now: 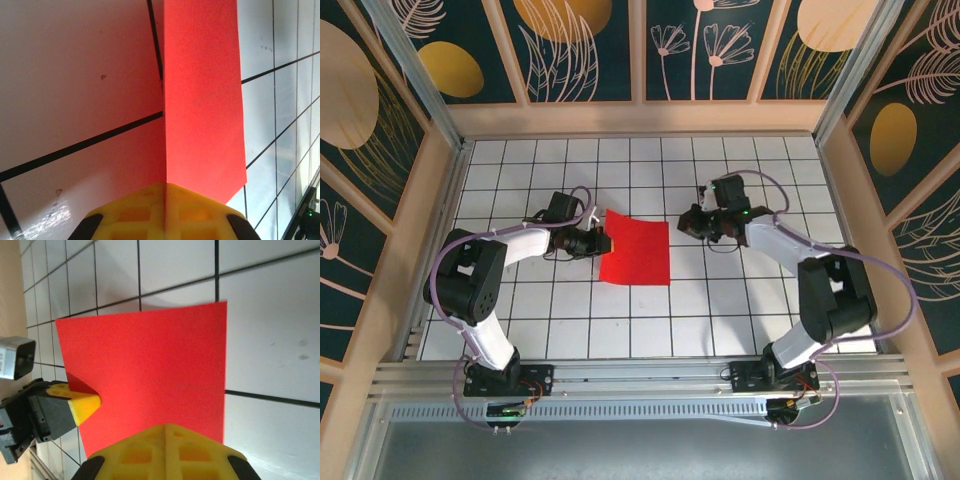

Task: Fold a paper plane with a square sheet of paper (fold left side to right side)
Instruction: Place a square sheet of paper at the center of the table, then first fold in half a square sheet of paper at the center of the table.

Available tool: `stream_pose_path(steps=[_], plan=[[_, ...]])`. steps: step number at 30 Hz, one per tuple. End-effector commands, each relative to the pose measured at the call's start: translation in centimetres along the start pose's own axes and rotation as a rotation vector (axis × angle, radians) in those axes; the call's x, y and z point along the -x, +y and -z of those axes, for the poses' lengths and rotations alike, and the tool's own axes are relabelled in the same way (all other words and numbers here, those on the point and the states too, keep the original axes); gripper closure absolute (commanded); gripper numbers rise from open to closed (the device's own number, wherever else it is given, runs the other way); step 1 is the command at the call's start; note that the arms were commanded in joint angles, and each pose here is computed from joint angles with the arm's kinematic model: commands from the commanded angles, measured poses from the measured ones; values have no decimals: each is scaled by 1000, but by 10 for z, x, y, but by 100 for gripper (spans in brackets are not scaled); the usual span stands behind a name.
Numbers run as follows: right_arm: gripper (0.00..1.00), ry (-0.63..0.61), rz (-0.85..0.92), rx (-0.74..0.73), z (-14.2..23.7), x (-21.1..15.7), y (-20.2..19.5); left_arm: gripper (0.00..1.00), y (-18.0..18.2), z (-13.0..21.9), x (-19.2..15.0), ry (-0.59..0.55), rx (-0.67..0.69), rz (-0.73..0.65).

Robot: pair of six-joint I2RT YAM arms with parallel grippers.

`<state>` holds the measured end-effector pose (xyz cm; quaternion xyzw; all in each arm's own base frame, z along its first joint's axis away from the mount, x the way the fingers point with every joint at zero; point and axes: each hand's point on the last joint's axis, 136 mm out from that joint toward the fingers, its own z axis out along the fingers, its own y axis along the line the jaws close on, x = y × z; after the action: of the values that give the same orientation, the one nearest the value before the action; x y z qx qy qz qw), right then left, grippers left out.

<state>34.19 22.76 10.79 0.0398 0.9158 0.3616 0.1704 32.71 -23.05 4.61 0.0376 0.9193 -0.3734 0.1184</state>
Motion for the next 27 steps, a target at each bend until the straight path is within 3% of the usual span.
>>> stream_pose_path(steps=[1, 9, 16, 27], plan=[[100, 23, 4, -3, -26, -3, 2, 100, 2, 2, 0, 13, 32, -7], [100, 107, -4, -54, -68, -19, -13, 100, 5, 3, 0, 18, 51, -11], [100, 142, -20, -122, -81, -31, -31, 100, 3, 2, 0, 22, 41, -10], [100, 198, -19, -254, -83, -54, -64, 67, -32, 9, 13, -16, -117, -6]])
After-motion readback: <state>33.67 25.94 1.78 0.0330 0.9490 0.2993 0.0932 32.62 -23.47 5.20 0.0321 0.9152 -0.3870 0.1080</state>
